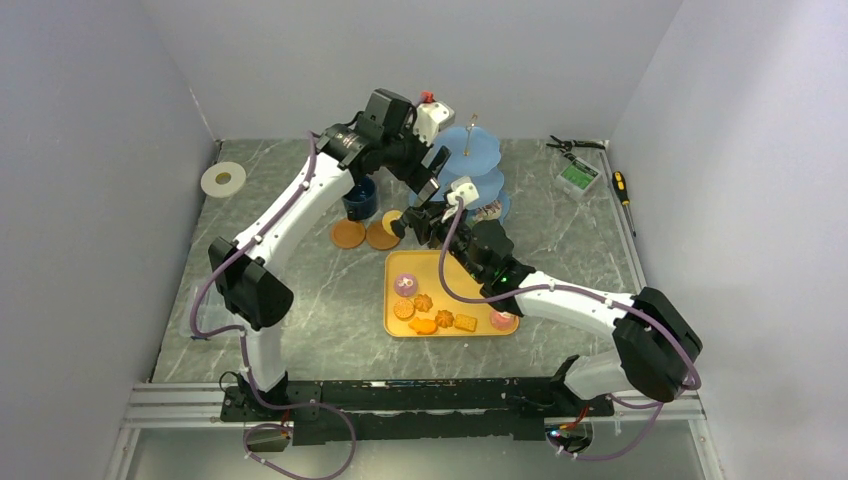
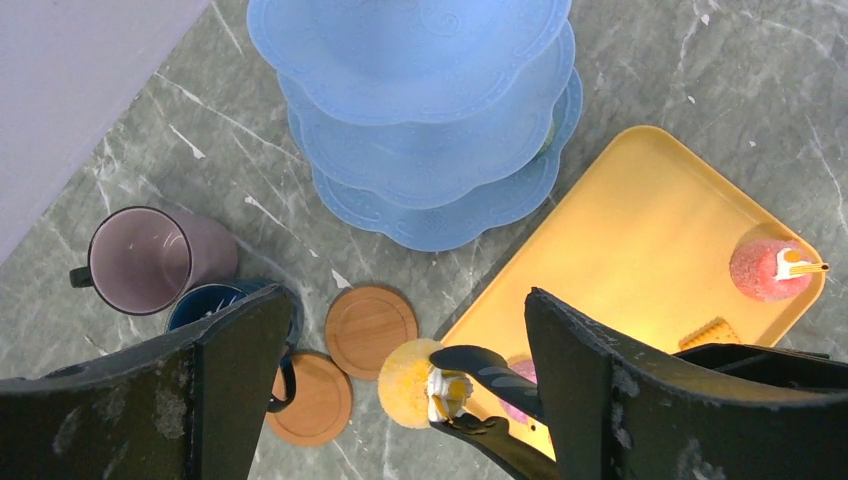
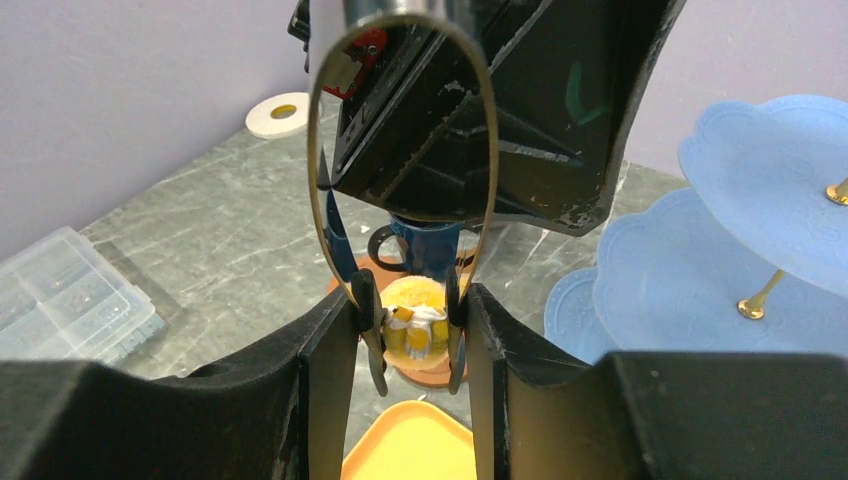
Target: Serve the afternoon tea
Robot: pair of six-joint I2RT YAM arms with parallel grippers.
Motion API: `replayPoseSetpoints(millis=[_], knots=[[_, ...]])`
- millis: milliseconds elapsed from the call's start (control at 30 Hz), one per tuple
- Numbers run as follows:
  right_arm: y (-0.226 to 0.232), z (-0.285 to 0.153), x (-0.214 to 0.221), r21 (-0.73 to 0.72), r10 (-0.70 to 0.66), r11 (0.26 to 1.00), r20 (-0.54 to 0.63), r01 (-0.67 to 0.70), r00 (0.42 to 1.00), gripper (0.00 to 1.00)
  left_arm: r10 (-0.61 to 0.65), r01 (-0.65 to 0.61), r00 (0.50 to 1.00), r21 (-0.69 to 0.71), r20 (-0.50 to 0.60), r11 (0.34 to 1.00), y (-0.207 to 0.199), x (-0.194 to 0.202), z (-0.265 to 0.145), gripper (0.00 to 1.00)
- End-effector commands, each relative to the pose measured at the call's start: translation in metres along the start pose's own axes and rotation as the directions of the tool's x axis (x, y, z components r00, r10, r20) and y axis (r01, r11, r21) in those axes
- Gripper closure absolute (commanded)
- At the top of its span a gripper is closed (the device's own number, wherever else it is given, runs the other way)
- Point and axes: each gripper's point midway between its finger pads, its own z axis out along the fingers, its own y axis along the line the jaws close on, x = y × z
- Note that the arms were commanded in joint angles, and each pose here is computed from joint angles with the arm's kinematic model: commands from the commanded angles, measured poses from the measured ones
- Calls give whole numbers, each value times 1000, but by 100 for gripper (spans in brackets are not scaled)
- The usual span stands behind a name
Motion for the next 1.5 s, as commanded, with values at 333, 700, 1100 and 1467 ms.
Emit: replayPoseSetpoints(millis=[333,700,1100,1467], knots=[[-37,-4,-18,165,-76,984,73,63,994,68,69,-59,995,-126,77,990,12,-32,-34,7],[-69,9,13,322,-147,939,54,122,988,70,12,26,990,-261,144,965,71,-45,-78,7],[-81,31,36,401,-173,907,79,128,982,71,-13,49,991,-277,130,960,87,-30,-95,7],[-101,47,47,509,-225,851,124,133,966,70,-36,63,993,-252,109,966,90,-19,-92,7]])
